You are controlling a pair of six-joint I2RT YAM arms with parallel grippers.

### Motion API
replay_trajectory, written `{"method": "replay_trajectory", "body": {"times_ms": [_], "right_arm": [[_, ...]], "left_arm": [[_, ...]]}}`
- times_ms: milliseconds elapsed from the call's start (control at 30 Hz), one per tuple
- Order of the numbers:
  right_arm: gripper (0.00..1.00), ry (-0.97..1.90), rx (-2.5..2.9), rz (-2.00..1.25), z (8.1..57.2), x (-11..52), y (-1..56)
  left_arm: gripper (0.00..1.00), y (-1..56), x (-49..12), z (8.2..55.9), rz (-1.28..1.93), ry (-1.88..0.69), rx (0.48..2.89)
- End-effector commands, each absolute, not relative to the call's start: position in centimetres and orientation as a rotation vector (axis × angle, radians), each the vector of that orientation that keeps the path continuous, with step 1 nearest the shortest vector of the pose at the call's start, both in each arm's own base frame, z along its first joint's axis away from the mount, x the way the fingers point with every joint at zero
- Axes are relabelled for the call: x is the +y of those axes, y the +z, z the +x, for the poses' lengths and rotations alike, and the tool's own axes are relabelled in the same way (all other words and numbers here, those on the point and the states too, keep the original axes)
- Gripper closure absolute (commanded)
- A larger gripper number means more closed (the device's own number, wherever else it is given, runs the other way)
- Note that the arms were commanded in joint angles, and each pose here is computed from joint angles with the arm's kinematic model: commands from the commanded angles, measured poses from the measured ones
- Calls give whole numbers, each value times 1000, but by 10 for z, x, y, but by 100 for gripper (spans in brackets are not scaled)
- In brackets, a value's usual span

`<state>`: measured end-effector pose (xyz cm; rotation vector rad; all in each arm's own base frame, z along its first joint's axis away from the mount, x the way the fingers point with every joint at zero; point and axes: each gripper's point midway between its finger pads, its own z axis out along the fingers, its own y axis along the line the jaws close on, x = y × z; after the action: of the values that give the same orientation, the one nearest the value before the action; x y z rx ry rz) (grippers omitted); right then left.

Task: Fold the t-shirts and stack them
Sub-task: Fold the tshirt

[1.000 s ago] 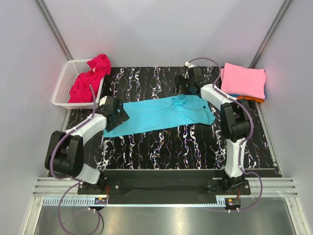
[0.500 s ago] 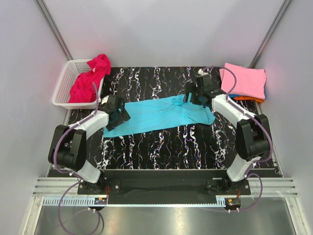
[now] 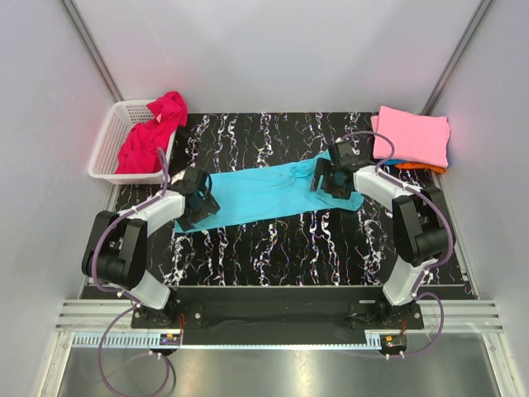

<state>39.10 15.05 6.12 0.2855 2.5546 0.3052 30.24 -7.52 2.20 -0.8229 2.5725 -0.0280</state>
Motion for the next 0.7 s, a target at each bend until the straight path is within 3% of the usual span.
{"method": "replay_trajectory", "body": {"times_ms": [0,333,667], "right_arm": [[17,279,2559,365,397,145,50],[17,51,2543,596,392,84,39],[17,109,2595,610,397,78,28]], "left_arm": [[14,19,-72,299,-865,5,2566],[12,3,-67,291,-952,88,2603],[10,-3,-57,282,-979,193,2624]]}}
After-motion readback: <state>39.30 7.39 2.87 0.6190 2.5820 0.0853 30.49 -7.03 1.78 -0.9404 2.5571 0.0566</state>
